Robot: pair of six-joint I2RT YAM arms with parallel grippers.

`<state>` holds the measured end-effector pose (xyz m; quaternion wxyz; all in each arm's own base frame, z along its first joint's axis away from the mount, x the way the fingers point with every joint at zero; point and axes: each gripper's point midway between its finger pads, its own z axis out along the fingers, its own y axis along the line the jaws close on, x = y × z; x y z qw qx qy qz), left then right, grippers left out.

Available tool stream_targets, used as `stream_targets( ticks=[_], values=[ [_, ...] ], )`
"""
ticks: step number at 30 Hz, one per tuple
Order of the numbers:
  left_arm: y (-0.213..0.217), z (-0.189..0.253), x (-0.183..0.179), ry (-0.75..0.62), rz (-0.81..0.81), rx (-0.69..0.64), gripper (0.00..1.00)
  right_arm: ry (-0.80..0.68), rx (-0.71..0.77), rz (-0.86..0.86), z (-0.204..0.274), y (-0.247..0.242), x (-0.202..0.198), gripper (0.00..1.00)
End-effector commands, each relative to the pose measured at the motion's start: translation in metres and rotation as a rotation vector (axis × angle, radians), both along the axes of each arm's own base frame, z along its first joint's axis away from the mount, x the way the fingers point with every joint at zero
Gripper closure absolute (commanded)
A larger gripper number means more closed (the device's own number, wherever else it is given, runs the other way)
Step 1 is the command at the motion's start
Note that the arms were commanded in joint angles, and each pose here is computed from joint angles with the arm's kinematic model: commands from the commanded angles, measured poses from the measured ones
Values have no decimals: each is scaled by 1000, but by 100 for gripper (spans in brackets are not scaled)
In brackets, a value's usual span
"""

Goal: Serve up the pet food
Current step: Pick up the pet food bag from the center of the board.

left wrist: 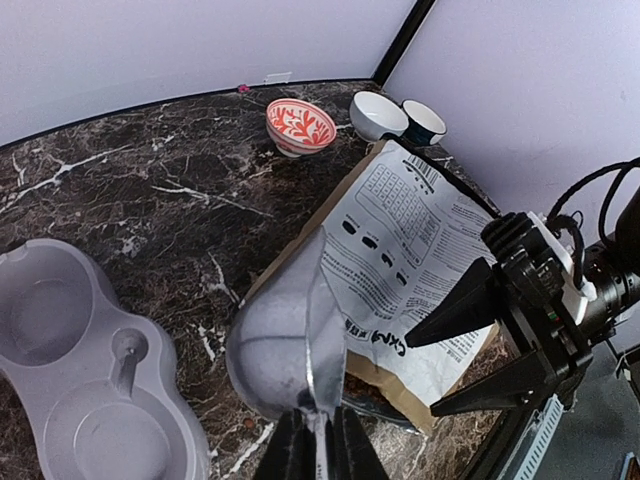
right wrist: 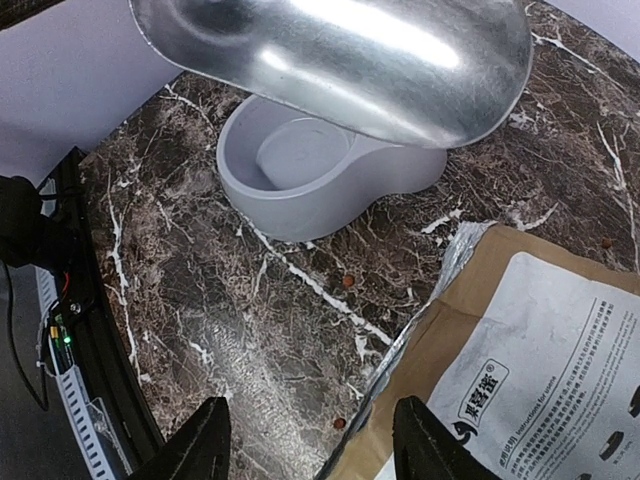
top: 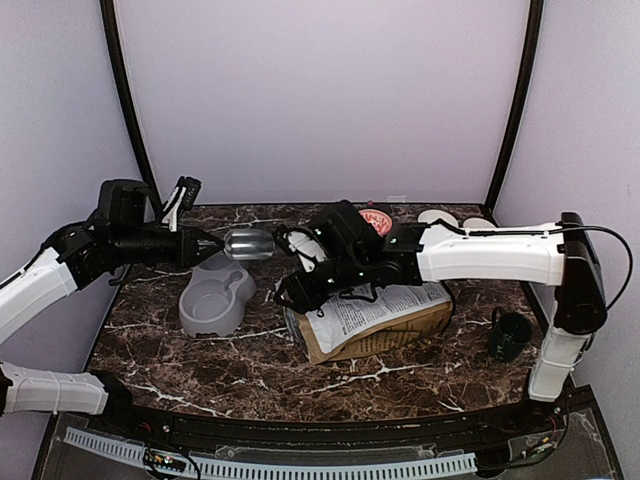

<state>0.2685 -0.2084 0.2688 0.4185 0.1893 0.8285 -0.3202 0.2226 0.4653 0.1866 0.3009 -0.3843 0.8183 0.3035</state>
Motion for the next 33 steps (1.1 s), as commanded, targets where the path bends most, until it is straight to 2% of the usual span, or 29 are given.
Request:
stream_targets(
  ticks=[1,9,18,33],
  values=[
    [17,-10,-8,44,65,35,100,-53,-77,2,-6,12,-1,44],
    [24,-17,-15,57,86,48,100,-138,-287,-23,-41,21,-3,43],
    [27,-30,-22,67,81,50,100,-192,-491,-108,-73,8,17,40],
    [29,-40,-25,70,86,55,100,-312,-673,-207,-84,-15,45,50]
  ],
)
